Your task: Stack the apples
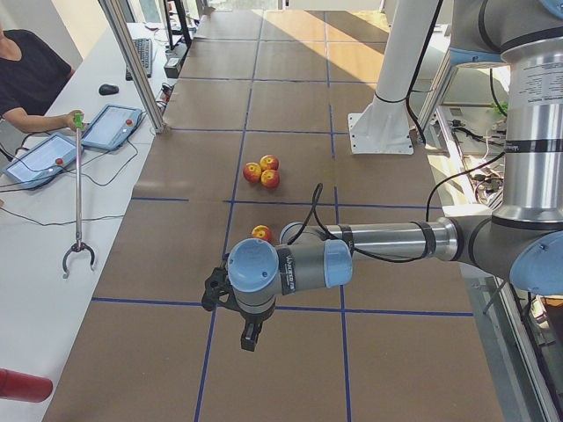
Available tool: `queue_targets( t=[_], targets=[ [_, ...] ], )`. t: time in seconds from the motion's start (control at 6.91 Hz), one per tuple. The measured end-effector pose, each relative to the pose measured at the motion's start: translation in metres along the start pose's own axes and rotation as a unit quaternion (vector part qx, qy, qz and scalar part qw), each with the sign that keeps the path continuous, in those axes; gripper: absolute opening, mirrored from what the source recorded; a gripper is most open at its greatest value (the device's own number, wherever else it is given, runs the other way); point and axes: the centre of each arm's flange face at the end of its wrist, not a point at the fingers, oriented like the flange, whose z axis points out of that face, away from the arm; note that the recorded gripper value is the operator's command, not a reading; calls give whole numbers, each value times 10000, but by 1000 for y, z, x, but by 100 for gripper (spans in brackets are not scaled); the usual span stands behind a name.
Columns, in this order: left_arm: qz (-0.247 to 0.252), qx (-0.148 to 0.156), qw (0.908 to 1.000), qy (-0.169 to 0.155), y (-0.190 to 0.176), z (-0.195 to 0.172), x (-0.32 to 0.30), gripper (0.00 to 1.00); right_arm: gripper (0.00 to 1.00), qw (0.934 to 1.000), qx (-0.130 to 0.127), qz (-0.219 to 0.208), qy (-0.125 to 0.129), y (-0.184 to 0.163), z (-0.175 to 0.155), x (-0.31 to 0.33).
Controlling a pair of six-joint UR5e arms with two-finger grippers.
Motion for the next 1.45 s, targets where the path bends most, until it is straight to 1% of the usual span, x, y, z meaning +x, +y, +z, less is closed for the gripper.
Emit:
queue_targets(
  t=[0.58, 0.87, 1.01, 1.16, 1.3, 1.45],
  targets=[
    [18, 16, 10000, -36, 4, -1, 3, 100, 100, 10000, 0, 0, 0, 0, 0, 0],
    [24, 38, 10000, 38, 9, 3, 2, 100, 100, 10000, 2, -2, 0, 0, 0, 0],
    [-2, 68, 9999, 140, 14, 7, 3, 100, 100, 10000, 2, -2, 0, 0, 0, 0],
    [-45, 186, 9990, 409, 11, 9, 11, 100, 100, 10000, 1, -1, 0, 0, 0, 0],
    [-104, 247, 9974, 675, 1, 15, 29, 100, 100, 10000, 0, 0, 0, 0, 0, 0],
    [-212, 230, 9963, 804, -17, 25, 61, 100, 100, 10000, 1, 1, -2, 0, 0, 0]
  ],
)
